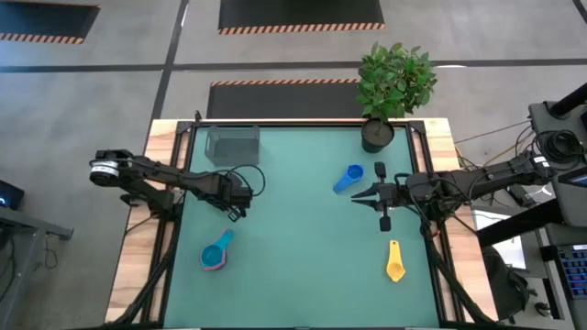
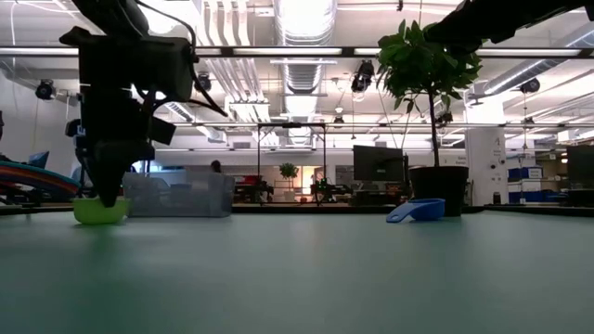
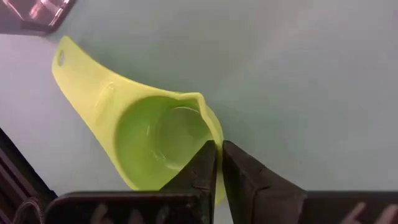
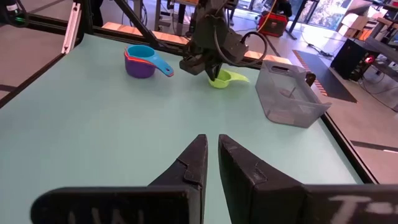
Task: Nest measuring cups in basket
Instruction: Stack the green measuring cup on top of the light blue measuring cup
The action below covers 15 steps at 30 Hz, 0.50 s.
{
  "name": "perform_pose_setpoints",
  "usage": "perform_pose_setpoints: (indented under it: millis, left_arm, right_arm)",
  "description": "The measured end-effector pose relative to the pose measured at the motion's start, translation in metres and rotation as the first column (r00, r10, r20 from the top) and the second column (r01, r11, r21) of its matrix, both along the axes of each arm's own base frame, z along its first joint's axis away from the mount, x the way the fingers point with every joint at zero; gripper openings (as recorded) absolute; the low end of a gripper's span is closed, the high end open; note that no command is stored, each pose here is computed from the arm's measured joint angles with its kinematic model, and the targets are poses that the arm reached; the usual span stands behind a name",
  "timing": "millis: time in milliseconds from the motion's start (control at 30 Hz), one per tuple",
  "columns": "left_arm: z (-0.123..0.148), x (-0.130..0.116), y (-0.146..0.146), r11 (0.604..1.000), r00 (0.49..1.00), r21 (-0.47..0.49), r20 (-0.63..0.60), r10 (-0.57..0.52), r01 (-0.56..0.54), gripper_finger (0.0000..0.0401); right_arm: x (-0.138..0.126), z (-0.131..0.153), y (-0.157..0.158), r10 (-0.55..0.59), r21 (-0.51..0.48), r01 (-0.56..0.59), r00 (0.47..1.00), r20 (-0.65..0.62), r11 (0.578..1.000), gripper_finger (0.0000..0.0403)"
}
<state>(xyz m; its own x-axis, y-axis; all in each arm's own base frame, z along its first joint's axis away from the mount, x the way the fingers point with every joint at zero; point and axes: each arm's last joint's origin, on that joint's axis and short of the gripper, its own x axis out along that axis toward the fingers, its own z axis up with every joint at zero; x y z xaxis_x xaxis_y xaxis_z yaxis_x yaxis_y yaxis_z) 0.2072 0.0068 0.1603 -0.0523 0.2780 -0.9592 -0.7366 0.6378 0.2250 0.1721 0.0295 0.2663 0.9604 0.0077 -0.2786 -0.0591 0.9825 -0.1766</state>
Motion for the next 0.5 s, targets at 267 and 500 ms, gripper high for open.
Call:
perform_pose_setpoints:
  millis: [267,500]
  left_arm:
    - [0.022,0.014,-0.013,0.992,0.992,-0.026,0.032,-0.125,0.126,0.0001]
    - [0.067,0.034,-0.051,0.89,0.885,-0.005,0.105,-0.453,0.456,0.0001]
  right_arm:
    - [0.0,0.0,0.0,0.0,0.0,0.0,1.0,-0.002,1.0,0.0028]
    - [0.0,-0.001,0.0,0.0,-0.002,0.0,1.0,-0.008,1.0,0.0028]
